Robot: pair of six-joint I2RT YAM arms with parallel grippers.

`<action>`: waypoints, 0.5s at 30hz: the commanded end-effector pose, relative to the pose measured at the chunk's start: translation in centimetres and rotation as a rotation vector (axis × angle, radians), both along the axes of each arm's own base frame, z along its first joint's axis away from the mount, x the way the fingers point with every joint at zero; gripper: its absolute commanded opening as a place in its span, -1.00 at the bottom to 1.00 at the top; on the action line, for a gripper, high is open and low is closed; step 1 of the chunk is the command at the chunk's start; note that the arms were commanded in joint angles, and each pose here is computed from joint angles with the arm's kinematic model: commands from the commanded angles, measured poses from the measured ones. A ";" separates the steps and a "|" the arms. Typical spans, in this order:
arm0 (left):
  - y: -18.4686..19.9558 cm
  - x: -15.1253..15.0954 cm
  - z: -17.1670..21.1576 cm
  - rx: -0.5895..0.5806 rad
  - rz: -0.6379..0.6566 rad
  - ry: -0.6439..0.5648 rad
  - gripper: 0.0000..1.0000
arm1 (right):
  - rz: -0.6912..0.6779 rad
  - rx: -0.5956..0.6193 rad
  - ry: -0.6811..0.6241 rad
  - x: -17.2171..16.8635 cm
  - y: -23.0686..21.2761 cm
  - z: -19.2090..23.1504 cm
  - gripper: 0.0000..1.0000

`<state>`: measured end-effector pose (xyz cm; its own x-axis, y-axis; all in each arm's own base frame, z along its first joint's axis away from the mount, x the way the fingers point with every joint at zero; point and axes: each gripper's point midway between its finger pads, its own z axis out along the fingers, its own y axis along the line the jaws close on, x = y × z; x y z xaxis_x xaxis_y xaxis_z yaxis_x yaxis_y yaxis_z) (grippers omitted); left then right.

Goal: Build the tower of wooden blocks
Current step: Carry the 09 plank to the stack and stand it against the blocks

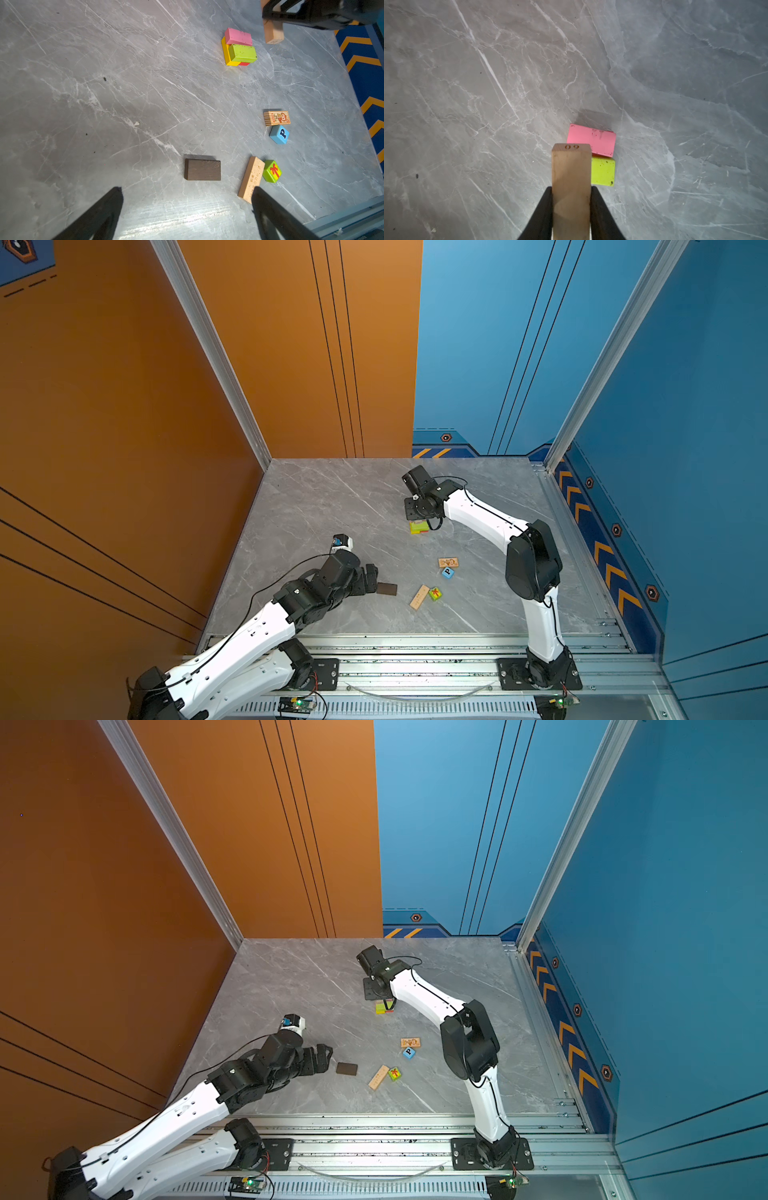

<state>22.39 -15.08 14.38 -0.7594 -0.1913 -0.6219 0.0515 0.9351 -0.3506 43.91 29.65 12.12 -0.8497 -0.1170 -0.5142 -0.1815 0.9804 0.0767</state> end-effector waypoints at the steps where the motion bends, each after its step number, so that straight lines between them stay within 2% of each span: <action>1: -0.7 0.7 1.5 -0.034 -0.030 -0.026 0.96 | -0.022 -0.039 0.042 0.0 -0.8 -1.1 -0.41; 15: -0.1 1.1 1.0 -0.042 -0.011 -0.012 0.96 | -0.032 -0.040 0.092 0.6 -0.5 -3.9 -0.41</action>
